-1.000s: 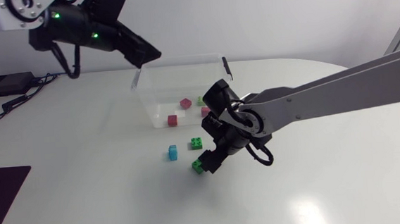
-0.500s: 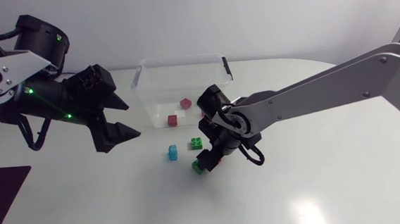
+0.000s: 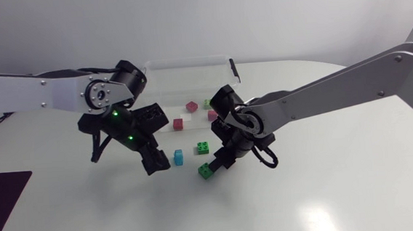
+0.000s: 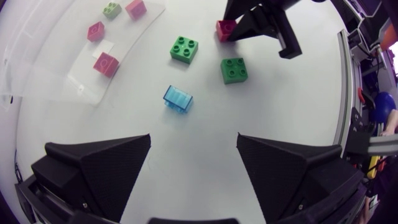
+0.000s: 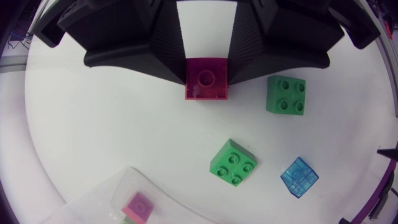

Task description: Place the duplo bricks in the container

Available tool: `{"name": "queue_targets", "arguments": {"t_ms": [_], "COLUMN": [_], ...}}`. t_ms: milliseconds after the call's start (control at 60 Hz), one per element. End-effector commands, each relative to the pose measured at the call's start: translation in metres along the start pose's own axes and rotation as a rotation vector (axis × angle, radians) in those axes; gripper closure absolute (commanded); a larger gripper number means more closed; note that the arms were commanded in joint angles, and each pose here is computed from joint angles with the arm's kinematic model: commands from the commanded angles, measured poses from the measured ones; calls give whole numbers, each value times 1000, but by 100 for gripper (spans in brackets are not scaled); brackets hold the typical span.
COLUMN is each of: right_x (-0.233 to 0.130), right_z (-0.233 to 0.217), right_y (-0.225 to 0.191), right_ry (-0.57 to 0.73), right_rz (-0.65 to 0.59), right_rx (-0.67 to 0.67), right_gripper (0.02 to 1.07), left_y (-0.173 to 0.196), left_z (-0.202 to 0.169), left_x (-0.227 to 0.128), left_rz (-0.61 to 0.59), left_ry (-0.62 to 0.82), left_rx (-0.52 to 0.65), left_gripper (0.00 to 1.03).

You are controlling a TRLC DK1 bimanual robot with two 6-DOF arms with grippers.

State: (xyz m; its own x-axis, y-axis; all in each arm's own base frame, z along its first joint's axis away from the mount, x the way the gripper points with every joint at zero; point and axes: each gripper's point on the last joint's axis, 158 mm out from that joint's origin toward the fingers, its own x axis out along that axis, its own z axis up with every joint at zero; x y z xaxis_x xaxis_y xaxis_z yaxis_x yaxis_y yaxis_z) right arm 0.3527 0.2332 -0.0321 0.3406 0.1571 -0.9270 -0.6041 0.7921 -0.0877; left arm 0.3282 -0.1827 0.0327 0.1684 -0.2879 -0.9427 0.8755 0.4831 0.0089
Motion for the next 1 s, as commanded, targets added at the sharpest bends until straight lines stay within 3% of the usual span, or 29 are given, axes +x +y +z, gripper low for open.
{"name": "queue_targets", "arguments": {"t_ms": [0,267,700,917,983], "right_x": [-12,-64,-122,-140,-148], "right_z": [-10,7,33,45,53], "right_y": [-9,-37,-46,-50,-52], "right_ry": [7,-85,-191,-227,-244], "right_rz": [-18,-48,-79,-99,-102], "right_rx": [23,64,61,60,62], "right_gripper": [78,78,78,78,78], "left_y": [9,21,28,27,27], "left_z": [13,16,13,9,7], "left_x": [8,40,72,80,81], "left_rz": [13,33,98,103,103], "left_ry": [15,122,205,225,231], "left_rx": [-75,-220,-343,-384,-390], "left_gripper": [6,6,8,18,34]}}
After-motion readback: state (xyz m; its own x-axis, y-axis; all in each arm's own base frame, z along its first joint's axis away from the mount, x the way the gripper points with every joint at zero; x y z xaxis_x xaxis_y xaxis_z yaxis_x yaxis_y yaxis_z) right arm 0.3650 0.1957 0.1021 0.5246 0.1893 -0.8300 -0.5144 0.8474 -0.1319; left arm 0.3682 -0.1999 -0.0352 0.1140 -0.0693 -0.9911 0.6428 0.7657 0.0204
